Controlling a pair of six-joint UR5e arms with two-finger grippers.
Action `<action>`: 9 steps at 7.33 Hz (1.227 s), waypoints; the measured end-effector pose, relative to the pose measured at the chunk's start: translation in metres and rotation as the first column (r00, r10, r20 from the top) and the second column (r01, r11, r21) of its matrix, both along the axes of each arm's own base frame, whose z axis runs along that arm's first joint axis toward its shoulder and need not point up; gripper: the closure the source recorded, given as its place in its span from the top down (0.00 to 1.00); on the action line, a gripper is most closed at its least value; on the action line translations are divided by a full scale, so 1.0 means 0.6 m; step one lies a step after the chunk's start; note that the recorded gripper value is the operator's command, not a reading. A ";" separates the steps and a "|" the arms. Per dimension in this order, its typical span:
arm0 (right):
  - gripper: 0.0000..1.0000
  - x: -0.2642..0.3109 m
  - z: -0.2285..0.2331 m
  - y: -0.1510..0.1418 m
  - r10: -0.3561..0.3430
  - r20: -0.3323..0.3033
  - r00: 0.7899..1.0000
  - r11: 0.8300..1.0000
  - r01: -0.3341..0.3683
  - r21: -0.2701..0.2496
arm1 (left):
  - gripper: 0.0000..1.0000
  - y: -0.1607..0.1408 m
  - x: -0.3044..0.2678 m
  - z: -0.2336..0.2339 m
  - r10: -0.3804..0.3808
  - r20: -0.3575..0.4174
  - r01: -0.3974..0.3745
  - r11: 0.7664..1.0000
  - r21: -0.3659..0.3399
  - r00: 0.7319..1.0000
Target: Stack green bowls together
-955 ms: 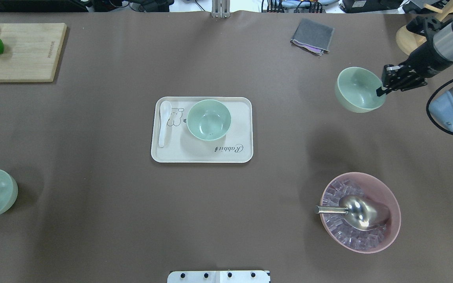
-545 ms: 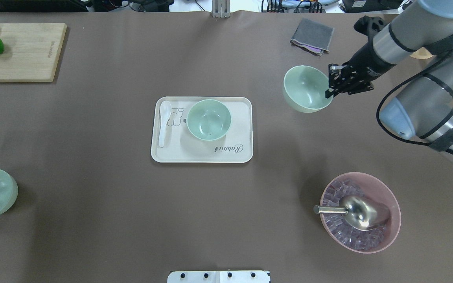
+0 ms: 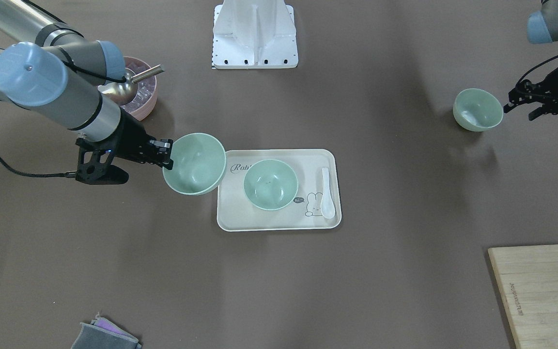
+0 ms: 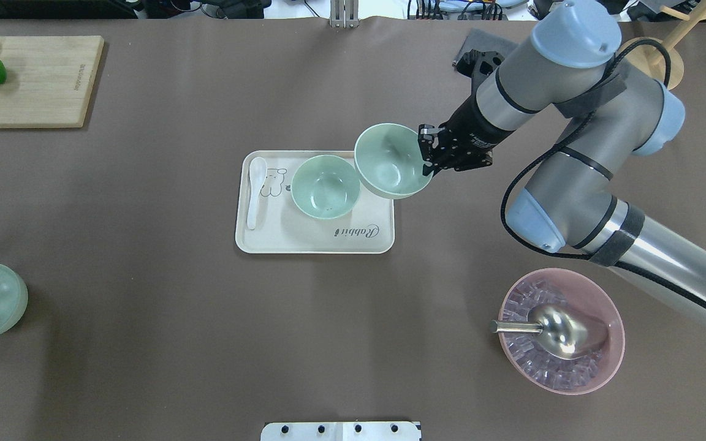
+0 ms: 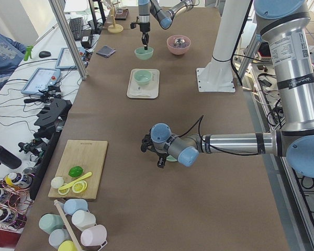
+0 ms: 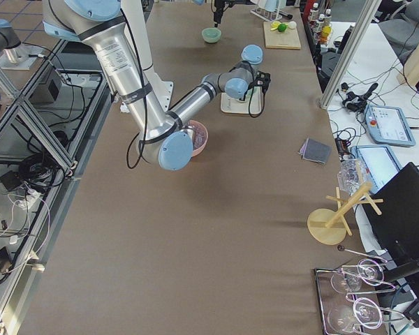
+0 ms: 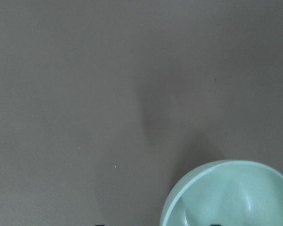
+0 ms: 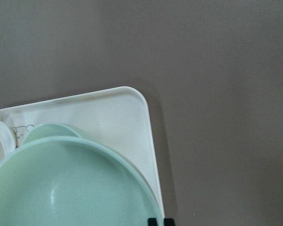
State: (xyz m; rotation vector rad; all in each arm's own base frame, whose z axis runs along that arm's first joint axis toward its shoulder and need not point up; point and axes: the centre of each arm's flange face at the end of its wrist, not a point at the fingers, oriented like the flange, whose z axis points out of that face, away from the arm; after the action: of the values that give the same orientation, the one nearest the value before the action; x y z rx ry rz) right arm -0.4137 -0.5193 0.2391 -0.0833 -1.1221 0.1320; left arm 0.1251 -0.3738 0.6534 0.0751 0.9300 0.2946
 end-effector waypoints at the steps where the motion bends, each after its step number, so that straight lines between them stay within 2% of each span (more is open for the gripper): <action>1: 0.00 -0.020 -0.020 0.009 -0.001 0.006 1.000 1.000 0.001 0.009 | 0.57 0.003 0.008 0.009 0.012 -0.003 -0.012 1.000 0.008 1.000; 2: 0.00 -0.036 -0.038 0.016 -0.009 0.014 1.000 1.000 0.009 0.017 | 0.48 0.006 0.015 0.012 0.022 -0.006 -0.022 1.000 0.011 1.000; 4: 0.00 -0.061 -0.058 0.030 -0.011 0.019 1.000 1.000 0.010 0.028 | 0.00 0.011 0.031 0.013 0.049 -0.011 -0.049 0.999 0.014 0.999; 7: 0.00 -0.102 -0.078 0.027 0.000 0.011 1.000 0.999 0.000 0.036 | 0.00 0.017 0.044 0.007 0.068 -0.028 -0.067 0.997 0.025 0.997; 9: 0.00 -0.122 -0.085 0.014 0.019 0.003 1.000 1.000 -0.019 0.009 | 0.00 0.015 0.047 -0.013 0.034 -0.053 -0.033 0.999 0.018 0.998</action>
State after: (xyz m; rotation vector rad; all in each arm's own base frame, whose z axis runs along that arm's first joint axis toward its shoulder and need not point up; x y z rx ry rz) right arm -0.4867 -0.5108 0.1882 -0.0650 -1.1262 0.1434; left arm 0.1533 -0.3650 0.6458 0.0839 0.9829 0.3330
